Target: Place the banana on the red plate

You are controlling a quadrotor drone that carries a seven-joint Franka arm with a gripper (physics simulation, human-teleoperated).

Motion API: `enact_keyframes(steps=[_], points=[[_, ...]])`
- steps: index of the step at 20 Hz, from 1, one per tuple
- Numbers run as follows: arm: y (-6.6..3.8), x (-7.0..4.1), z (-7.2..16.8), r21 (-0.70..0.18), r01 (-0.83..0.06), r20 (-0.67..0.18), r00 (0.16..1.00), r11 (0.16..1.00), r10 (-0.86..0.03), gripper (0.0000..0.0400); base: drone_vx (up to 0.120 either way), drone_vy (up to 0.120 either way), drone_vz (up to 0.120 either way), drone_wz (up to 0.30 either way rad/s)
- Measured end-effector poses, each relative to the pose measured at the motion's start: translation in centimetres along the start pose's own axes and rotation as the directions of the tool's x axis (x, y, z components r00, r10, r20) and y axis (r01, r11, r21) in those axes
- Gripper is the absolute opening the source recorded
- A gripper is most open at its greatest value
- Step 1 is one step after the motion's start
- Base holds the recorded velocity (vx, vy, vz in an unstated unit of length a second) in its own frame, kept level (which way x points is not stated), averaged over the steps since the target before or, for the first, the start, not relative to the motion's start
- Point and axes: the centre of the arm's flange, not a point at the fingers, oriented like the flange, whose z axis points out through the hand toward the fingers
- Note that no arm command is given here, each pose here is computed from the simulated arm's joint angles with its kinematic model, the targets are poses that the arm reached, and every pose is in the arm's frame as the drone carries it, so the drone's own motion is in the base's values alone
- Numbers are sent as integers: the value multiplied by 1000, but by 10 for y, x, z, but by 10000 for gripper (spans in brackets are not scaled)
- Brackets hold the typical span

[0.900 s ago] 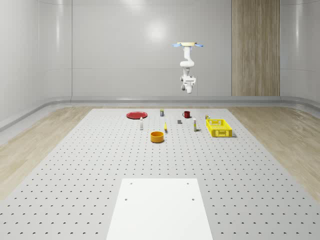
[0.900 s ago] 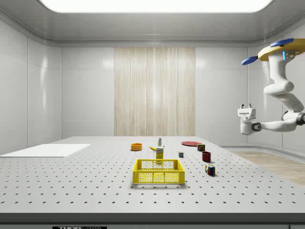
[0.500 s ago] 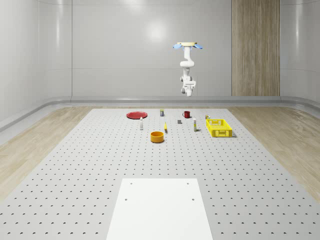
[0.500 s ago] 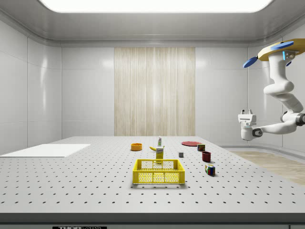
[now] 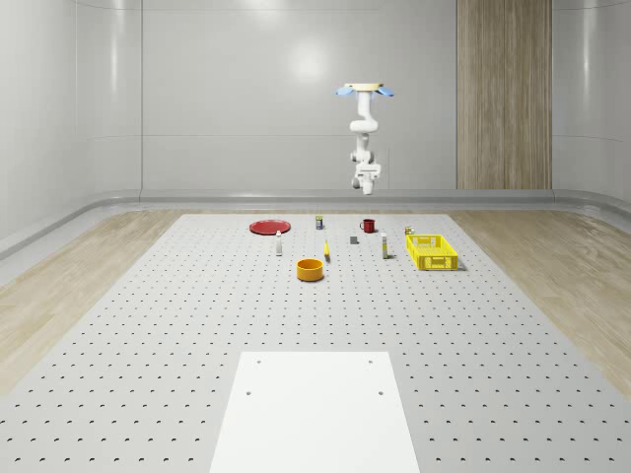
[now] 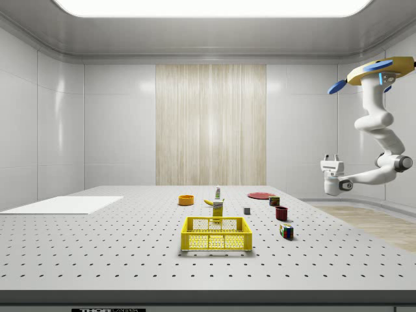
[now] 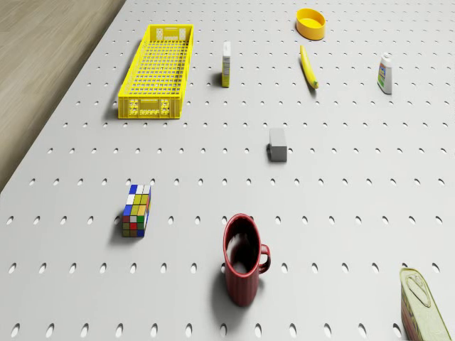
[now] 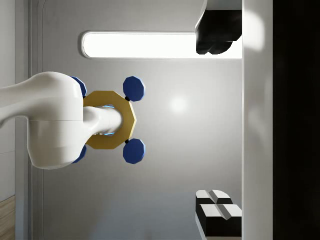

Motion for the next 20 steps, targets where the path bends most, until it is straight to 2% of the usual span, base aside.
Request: enact_keyframes(steps=[4,20], points=[[0,0,-3,2,0,-2,1000,1000,0,400,20,-120,0,0],[0,-1,-5,9,0,-12,1000,1000,0,400,120,-120,0,0]])
